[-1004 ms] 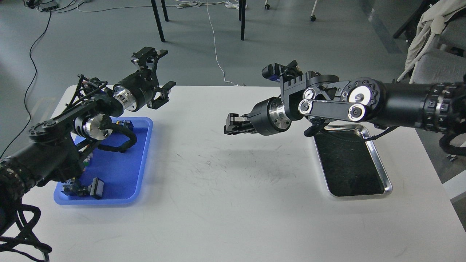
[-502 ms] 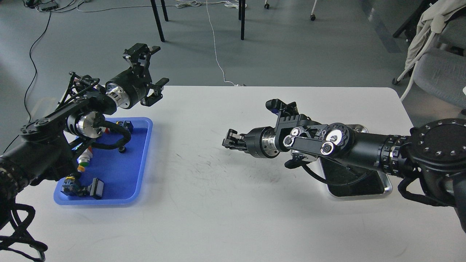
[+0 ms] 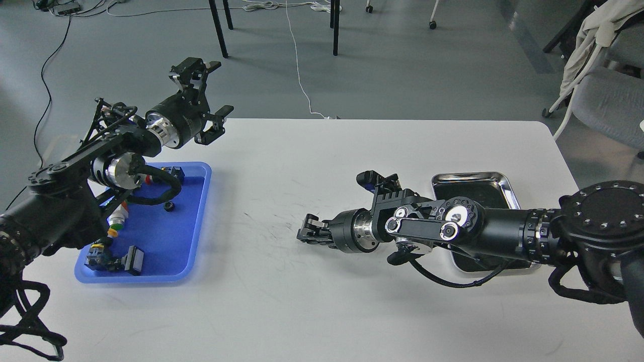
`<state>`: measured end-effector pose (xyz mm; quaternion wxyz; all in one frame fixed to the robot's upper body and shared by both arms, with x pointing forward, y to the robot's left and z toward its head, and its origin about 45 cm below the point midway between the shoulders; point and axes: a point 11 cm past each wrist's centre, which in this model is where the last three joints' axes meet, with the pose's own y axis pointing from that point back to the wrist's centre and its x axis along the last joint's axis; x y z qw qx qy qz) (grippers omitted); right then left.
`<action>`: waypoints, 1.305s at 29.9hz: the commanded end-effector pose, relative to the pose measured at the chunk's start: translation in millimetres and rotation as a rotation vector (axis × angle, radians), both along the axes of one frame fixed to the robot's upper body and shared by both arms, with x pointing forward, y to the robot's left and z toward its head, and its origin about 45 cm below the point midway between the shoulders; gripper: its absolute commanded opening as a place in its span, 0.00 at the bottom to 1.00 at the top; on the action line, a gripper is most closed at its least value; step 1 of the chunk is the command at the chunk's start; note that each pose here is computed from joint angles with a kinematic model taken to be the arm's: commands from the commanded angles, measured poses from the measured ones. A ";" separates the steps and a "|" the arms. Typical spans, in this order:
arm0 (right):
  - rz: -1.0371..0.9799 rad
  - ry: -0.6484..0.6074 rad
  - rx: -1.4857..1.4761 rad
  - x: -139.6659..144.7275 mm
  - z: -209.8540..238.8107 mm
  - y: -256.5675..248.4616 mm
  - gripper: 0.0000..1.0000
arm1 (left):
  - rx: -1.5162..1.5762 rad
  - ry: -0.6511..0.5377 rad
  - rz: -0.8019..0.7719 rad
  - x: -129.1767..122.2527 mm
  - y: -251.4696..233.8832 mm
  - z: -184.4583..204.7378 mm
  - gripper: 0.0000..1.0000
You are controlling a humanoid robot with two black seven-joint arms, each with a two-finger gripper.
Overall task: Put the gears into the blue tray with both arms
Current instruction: 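Carry the black part to the table center, release it, retract, then reach the left gripper to the black part and grasp it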
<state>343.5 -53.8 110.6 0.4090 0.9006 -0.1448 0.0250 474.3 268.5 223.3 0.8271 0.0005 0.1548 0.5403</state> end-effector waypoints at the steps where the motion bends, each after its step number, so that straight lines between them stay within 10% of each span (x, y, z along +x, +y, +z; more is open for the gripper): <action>1: -0.006 -0.004 -0.009 0.4 -1.3 -1.6 0.30 | 0.000 0.001 0.000 -0.1 -0.5 -0.5 0.98; 4: -0.028 -0.022 -0.009 3.0 -0.7 -2.1 0.78 | 0.001 0.003 -0.001 -0.3 -0.7 -1.0 0.98; 9: -0.036 -0.035 -0.006 7.3 1.9 -2.5 0.93 | 0.004 0.002 -0.002 -0.4 -0.7 -1.1 0.98; 24: -0.274 -0.170 0.314 100.7 119.9 12.6 0.96 | 0.009 0.001 -0.004 0.2 -0.2 0.5 0.98; 32: -0.798 -0.084 0.687 148.1 171.8 -181.5 0.96 | 0.016 0.003 -0.027 -2.2 -5.6 -1.0 0.98; 39: -1.069 -0.058 0.977 89.2 184.1 -347.0 0.96 | 0.099 -0.047 -0.131 -13.8 -18.0 11.0 0.98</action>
